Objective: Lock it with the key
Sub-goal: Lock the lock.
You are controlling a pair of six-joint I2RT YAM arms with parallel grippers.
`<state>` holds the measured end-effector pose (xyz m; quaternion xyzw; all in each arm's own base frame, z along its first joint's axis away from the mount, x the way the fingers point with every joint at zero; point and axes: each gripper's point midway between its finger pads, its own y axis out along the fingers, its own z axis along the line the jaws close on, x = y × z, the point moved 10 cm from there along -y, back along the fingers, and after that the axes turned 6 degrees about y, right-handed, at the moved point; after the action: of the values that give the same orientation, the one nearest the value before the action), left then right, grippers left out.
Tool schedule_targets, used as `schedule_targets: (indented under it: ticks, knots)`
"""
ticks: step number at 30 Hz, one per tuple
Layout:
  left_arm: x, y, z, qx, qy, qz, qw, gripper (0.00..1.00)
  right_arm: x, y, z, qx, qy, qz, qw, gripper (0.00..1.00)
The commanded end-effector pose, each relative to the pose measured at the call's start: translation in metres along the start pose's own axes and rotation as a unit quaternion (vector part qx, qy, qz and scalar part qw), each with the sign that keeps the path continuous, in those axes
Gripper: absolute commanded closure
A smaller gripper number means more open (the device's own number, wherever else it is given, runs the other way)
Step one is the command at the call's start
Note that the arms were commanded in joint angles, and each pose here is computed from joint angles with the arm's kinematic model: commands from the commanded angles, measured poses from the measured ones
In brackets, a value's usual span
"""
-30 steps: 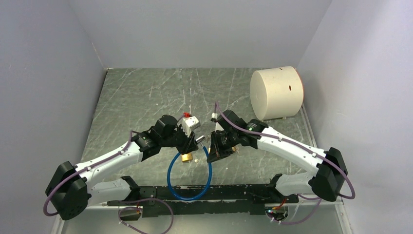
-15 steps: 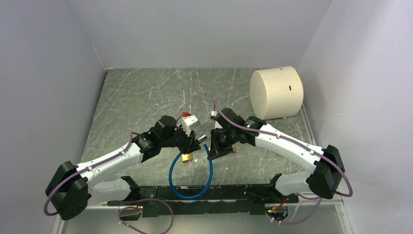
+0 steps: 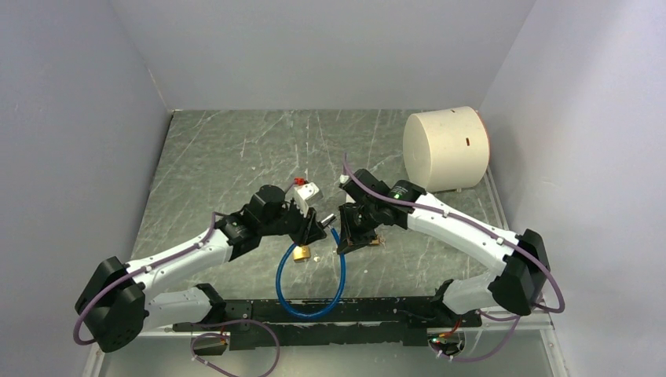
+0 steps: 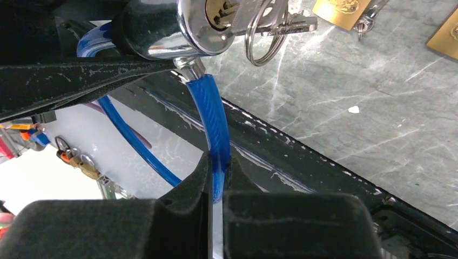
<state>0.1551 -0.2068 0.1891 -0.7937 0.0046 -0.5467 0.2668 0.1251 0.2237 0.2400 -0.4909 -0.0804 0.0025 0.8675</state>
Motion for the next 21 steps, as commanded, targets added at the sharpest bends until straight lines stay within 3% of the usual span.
schedule_targets:
  ticks: [1,8,14,18,21]
  knots:
    - [0.003,0.005,-0.026,-0.104,0.003,0.002,0.995,0.97,0.039,-0.010,0.028,0.033,-0.012,-0.128,0.991,1.00]
    - [0.000,0.008,-0.031,-0.129,-0.006,0.016,0.992,0.97,0.044,-0.012,0.029,-0.010,-0.036,-0.154,0.987,1.00]
    - [0.001,0.006,-0.029,-0.105,-0.006,0.009,0.994,0.98,0.041,-0.028,0.040,0.073,-0.072,-0.187,0.977,1.00]
    - [0.008,0.008,-0.035,-0.135,-0.019,-0.027,0.990,0.98,0.045,-0.023,0.034,-0.009,-0.038,-0.199,0.979,1.00]
    - [0.010,0.010,-0.039,-0.156,-0.026,-0.039,0.987,0.98,0.044,-0.017,0.035,-0.019,-0.037,-0.202,0.979,1.00]
